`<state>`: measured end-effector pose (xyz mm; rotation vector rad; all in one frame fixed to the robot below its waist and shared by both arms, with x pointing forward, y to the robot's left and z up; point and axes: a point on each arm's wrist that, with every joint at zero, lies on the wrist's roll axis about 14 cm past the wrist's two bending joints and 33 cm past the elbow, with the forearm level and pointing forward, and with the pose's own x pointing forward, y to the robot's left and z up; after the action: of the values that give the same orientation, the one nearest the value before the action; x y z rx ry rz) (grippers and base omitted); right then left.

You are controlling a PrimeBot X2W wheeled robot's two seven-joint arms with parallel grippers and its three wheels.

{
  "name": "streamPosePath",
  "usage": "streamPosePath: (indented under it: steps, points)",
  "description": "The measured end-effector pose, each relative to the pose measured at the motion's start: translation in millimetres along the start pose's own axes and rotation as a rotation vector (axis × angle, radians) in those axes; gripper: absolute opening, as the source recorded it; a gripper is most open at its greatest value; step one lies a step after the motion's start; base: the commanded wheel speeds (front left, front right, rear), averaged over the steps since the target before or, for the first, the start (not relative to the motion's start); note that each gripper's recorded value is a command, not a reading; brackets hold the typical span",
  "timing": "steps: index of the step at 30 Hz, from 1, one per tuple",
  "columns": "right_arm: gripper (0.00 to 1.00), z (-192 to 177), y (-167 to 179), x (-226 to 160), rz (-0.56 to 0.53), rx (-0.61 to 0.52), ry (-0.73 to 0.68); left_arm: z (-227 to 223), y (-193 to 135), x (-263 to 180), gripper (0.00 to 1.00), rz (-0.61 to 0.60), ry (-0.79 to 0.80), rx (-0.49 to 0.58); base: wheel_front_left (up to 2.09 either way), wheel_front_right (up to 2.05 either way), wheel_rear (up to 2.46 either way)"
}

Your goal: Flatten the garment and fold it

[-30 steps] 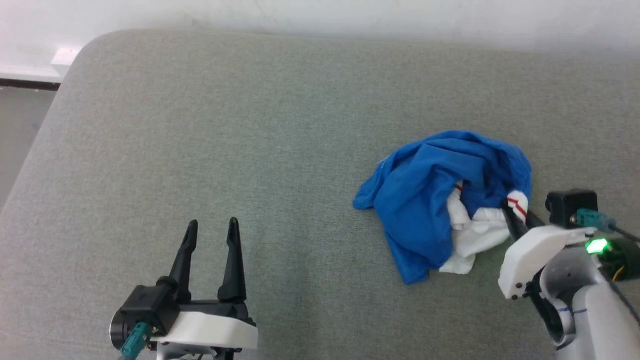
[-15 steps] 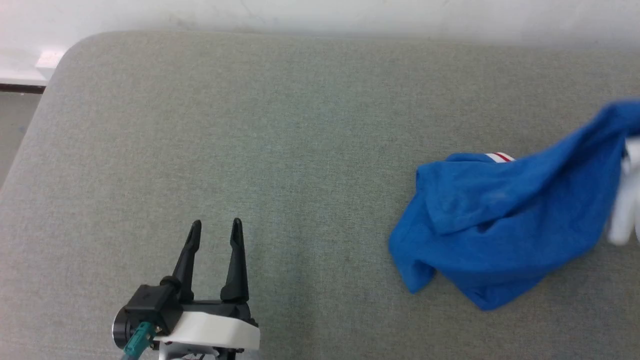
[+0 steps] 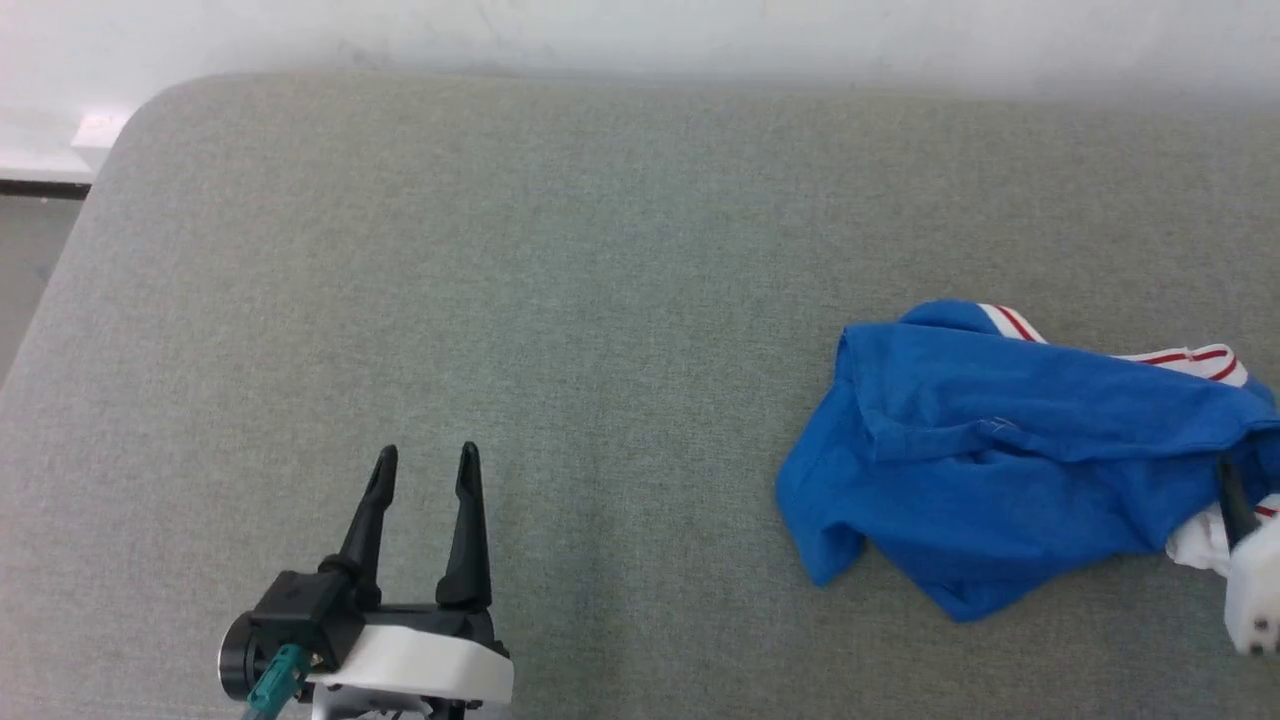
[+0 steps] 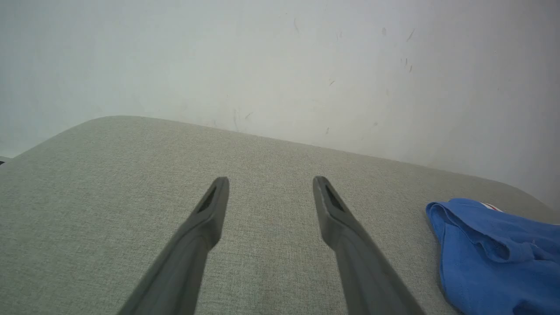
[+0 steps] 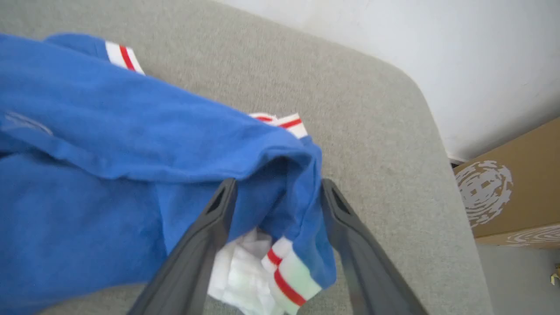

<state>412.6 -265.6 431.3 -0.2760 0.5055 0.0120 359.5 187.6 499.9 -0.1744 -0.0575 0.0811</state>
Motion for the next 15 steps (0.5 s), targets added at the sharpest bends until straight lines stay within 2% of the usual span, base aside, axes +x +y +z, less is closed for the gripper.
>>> streamPosePath:
  steps: [3, 6, 10, 15]
  points:
    - [1.0, 52, 7, -4, 0.022, 0.017, -0.161, 2, -4, 1, 1.0, -0.016, -0.007, -0.004, 0.0, 0.0, 0.0]
    - [1.0, 97, 29, -13, 0.092, 0.0, -0.283, 3, -7, 1, 1.0, -0.026, -0.011, -0.008, 0.0, 0.0, 0.0]
    - [1.0, 105, 74, -11, 0.242, -0.035, -0.262, 1, -9, 1, 1.0, -0.029, -0.004, -0.019, 0.0, 0.0, 0.0]
    - [1.0, 89, 131, 1, 0.427, -0.106, -0.152, -3, -4, 0, 1.0, -0.002, 0.01, -0.024, 0.0, 0.0, 0.0]
